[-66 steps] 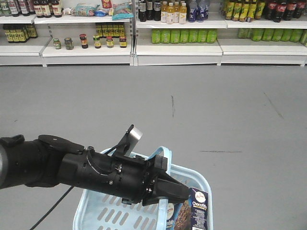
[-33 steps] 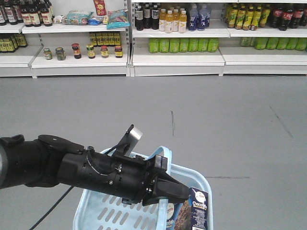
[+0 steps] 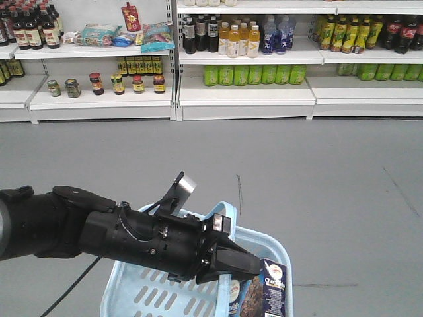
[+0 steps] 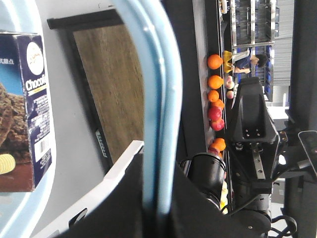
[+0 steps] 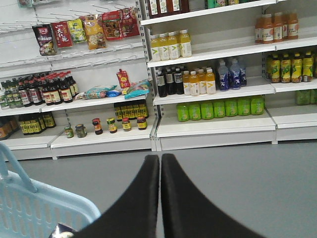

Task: Left arm holds basket, right arm returns cookies
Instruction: 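Hold the basket with the left gripper while driving toward the drink shelves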

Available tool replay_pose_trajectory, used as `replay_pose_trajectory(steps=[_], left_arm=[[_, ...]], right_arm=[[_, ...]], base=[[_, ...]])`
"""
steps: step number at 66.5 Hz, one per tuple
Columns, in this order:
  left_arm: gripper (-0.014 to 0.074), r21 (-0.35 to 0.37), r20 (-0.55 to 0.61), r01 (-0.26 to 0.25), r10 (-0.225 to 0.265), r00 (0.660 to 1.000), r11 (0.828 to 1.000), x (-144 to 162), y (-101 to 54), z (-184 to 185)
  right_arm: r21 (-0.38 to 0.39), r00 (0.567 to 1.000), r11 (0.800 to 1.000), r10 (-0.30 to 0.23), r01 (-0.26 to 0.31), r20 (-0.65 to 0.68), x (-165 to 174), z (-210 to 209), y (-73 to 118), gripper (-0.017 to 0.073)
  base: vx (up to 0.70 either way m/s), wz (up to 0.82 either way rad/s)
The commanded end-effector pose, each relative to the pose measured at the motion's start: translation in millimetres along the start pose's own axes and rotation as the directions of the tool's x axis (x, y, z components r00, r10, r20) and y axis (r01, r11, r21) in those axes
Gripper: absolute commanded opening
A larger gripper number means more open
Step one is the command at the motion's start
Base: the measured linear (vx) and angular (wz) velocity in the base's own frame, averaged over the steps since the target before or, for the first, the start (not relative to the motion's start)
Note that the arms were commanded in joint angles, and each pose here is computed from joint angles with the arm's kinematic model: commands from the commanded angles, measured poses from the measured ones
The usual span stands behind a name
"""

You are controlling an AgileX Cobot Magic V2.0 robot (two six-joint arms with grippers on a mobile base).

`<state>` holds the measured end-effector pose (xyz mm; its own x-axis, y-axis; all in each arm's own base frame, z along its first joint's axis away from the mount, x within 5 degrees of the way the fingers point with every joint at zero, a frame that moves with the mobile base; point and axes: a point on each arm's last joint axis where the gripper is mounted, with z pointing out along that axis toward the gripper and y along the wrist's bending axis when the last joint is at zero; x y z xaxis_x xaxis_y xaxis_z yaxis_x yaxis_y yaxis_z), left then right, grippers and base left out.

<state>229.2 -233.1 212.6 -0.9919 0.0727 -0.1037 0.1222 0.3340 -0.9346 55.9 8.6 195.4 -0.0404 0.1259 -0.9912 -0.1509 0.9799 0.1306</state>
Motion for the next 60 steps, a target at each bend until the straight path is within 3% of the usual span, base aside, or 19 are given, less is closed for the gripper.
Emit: replay_pose_trajectory(steps=[1,60], left_arm=[[-0.0007,0.128,0.013,-0.025,0.024,1.0,0.991,-0.1,-29.1,-7.5],[-0.0007,0.129,0.013,-0.025,0.023,1.0,0.991,-0.1,-29.1,-7.5]], right_arm=[[-0.009,0.996,1.0,-0.007,0.008,0.085,-8.0,-0.9,1.1,-0.0008],[-0.009,0.996,1.0,-0.007,0.008,0.085,-8.0,-0.9,1.1,-0.0008]], base=[[0.38,-0.02],[0.4,0.0]])
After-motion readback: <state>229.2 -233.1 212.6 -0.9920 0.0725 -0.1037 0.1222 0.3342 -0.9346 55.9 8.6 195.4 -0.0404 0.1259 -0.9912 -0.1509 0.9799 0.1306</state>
